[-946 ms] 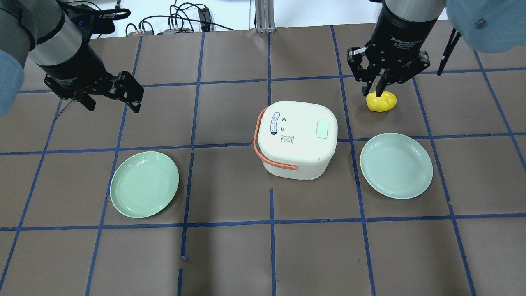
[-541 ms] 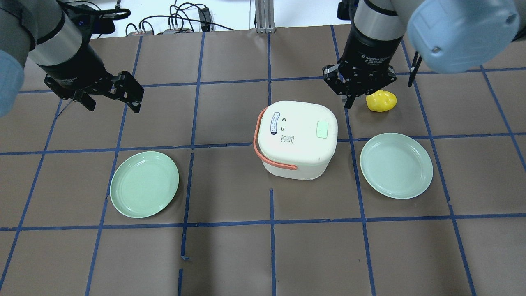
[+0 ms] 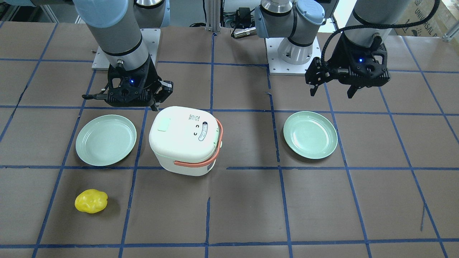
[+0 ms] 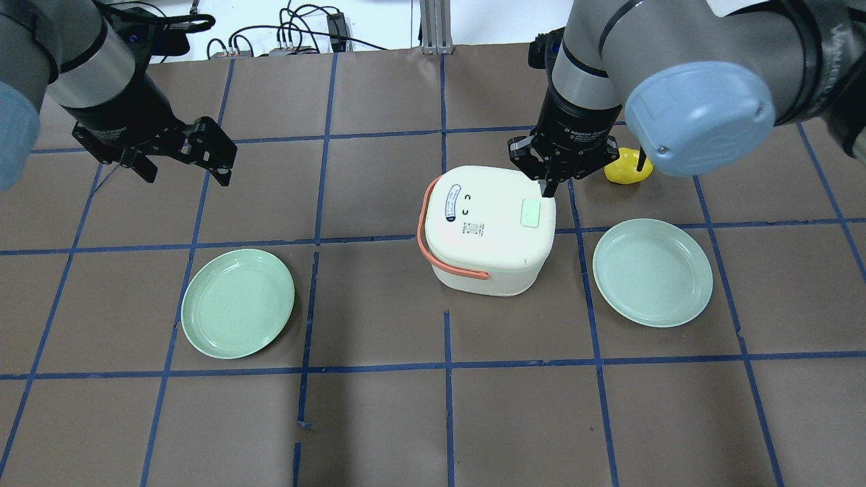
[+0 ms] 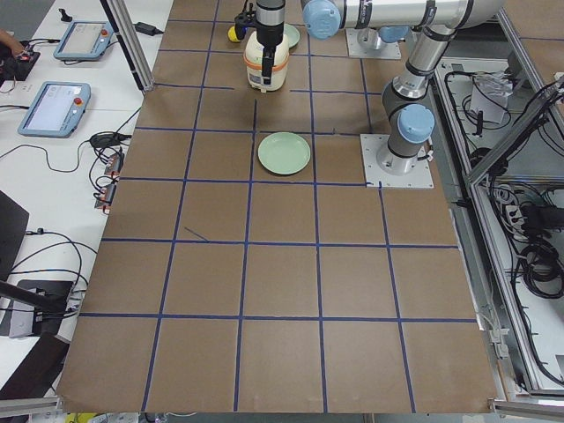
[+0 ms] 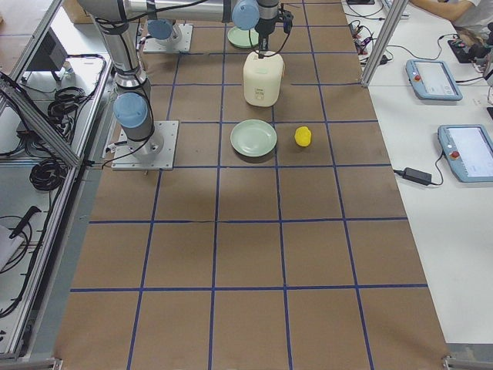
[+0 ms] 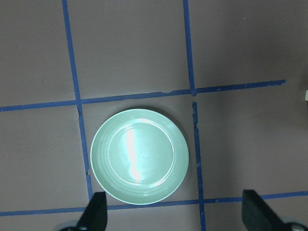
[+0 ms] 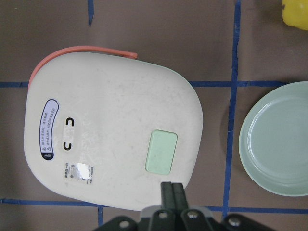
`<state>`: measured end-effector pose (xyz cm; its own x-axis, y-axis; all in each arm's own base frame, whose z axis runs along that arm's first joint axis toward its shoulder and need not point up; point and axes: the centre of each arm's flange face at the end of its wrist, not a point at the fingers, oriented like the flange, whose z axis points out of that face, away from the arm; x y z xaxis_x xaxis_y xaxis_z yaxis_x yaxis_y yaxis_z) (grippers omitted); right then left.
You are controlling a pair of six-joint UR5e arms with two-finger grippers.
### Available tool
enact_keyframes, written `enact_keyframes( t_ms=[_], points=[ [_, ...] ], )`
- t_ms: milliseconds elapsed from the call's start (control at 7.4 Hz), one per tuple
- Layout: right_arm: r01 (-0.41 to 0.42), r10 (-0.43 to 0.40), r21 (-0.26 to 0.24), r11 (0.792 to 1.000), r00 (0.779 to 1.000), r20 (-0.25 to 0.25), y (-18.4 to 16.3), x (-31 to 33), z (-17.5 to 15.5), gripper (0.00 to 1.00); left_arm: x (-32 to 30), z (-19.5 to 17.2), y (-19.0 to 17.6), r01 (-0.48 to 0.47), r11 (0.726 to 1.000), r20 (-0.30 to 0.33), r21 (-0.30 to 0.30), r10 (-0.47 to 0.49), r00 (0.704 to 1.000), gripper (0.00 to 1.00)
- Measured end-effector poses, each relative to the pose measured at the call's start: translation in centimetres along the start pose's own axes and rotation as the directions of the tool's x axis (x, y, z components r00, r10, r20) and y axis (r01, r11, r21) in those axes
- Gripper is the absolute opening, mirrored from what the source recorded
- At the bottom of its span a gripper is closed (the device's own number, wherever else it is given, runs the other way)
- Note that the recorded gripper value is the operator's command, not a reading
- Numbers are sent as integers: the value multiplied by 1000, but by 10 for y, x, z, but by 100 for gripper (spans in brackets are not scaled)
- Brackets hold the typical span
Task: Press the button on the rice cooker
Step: 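Lower the right gripper and press down on the green button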
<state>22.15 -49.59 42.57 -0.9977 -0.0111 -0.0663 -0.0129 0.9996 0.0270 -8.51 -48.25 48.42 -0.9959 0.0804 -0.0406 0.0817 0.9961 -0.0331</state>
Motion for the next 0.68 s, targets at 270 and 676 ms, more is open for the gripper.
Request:
enact_keyframes(
  t_ms=[270,676],
  points=[
    [-20,20,2,1000,1000,1,0,0,13,6,0,0,0,0,1000,0,0,0,1000,100],
    [-114,114,5,993,993,3,-9,0,31,6,0,0,0,0,1000,0,0,0,1000,100]
  ],
)
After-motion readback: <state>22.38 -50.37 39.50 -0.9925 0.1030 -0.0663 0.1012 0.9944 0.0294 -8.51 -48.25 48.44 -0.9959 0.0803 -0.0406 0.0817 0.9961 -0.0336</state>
